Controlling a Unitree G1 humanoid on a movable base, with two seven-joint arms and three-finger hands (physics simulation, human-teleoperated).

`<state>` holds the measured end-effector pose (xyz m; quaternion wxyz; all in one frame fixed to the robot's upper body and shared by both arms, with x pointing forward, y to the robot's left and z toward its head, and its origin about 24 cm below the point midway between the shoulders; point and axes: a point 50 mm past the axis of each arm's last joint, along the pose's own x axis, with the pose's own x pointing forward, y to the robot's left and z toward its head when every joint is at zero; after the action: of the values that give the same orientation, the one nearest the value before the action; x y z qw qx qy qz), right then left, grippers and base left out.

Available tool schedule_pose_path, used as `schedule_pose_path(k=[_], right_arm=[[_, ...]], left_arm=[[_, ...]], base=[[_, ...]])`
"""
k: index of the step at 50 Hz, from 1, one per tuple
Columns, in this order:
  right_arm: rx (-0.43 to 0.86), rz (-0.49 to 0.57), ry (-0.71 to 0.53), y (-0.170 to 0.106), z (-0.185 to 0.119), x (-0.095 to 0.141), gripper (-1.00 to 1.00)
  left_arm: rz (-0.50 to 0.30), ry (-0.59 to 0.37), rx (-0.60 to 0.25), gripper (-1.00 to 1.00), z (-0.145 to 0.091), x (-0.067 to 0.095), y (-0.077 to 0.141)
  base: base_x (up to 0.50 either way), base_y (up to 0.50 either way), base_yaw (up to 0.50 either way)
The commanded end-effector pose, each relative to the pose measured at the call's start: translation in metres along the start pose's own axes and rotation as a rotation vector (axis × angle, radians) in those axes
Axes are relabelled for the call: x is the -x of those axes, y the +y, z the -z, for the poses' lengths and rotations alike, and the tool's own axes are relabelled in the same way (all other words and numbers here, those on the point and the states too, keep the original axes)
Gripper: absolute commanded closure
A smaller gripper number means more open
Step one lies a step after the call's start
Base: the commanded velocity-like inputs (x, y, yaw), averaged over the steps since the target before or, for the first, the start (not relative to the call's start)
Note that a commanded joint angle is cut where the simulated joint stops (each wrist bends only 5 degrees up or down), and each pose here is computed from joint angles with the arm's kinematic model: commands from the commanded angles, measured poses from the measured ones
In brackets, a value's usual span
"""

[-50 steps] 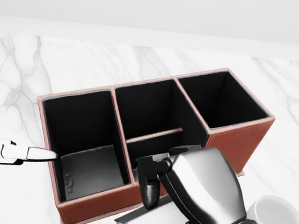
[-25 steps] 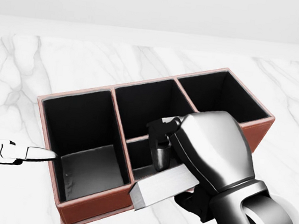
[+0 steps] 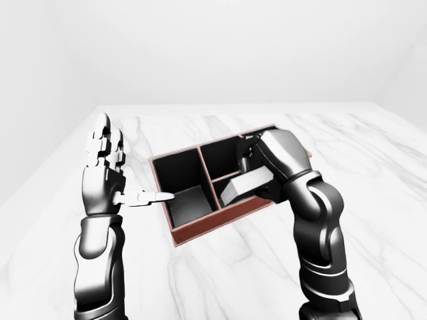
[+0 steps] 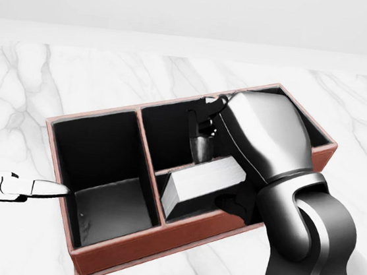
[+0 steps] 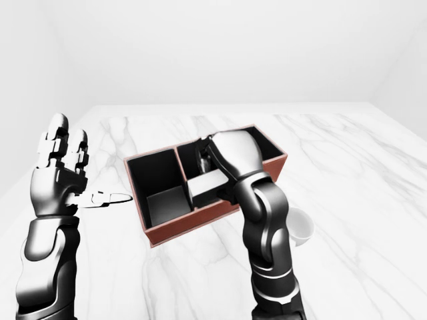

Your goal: Pick up the book and place it in the front compartment of the caddy.

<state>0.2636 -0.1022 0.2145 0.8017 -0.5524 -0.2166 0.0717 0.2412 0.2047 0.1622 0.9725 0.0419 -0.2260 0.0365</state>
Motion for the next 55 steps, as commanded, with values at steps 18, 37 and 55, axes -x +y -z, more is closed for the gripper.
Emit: schedule_pose_path(k=[18, 37, 55], right_arm=[[-0.007, 0.097, -0.029, -0.013, -0.001, -0.038, 1.00], [-0.025, 0.127, -0.029, -0.012, 0.002, -0.059, 1.00], [-0.039, 0.142, 0.015, -0.003, 0.012, -0.081, 1.00]], left_arm=[[-0.004, -0.002, 0.003, -1.00, 0.000, -0.001, 0.002], [-0.009, -0.015, 0.004, -1.00, -0.003, -0.001, 0.003], [-0.010, -0.017, 0.005, -1.00, -0.003, -0.002, 0.003]], base=[[0.00, 0.00, 0.00], [0.00, 0.00, 0.00], [0.00, 0.00, 0.00]])
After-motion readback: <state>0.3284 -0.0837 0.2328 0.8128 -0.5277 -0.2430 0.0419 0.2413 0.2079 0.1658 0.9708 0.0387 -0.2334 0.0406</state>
